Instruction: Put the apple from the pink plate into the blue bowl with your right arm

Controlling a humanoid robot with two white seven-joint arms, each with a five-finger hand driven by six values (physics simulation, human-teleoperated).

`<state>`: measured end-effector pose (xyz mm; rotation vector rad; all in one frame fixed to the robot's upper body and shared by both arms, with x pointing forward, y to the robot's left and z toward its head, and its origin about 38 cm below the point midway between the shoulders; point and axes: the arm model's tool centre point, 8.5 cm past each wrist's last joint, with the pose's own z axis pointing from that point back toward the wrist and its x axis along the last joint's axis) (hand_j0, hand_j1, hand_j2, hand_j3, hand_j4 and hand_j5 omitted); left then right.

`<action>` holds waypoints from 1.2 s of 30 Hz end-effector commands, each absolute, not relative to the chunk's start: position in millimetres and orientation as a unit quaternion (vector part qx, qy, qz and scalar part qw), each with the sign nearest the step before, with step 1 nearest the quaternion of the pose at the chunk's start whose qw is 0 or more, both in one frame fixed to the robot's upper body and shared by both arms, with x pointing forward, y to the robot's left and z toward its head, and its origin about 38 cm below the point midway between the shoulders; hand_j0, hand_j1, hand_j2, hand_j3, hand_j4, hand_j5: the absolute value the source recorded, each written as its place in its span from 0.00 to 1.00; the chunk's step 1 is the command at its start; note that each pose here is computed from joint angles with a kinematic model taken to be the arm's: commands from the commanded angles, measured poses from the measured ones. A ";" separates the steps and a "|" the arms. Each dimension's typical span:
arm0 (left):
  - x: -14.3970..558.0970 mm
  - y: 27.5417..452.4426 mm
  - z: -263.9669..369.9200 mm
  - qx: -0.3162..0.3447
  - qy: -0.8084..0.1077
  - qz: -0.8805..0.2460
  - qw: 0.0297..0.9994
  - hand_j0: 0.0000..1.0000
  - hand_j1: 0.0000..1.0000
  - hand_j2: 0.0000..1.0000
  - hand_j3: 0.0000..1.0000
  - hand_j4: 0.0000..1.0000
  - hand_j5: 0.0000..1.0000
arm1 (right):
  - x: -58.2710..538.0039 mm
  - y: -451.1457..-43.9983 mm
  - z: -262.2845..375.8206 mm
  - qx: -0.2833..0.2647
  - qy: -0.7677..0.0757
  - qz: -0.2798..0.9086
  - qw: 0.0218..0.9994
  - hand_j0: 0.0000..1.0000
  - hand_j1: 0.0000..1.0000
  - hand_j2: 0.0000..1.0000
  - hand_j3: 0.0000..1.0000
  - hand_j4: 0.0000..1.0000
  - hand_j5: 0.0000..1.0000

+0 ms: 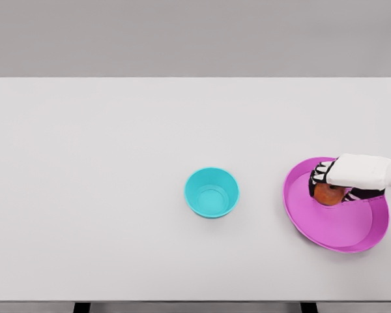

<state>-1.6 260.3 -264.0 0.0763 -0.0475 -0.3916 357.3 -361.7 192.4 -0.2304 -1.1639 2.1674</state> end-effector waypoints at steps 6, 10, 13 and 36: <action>-1.9 260.5 -263.9 0.038 -0.023 -0.195 0.980 1.00 1.00 1.00 1.00 1.00 1.00 | 369.5 -353.0 210.8 -0.103 -0.467 0.820 0.315 0.30 0.30 0.30 0.30 0.30 0.30; -1.4 260.3 -264.0 0.038 -0.024 -0.195 0.980 1.00 1.00 1.00 1.00 1.00 1.00 | 372.2 -342.9 213.9 -0.101 -0.479 0.817 0.304 0.30 0.30 0.30 0.30 0.30 0.30; -1.9 260.5 -263.9 0.038 -0.023 -0.195 0.980 1.00 1.00 1.00 1.00 1.00 1.00 | 372.6 -332.8 220.5 -0.102 -0.489 0.817 0.288 0.30 0.30 0.30 0.30 0.30 0.30; -1.9 260.5 -263.9 0.038 -0.023 -0.195 0.980 1.00 1.00 1.00 1.00 1.00 1.00 | 374.6 -263.1 218.9 -0.063 -0.561 0.792 0.232 0.31 0.31 0.31 0.31 0.31 0.31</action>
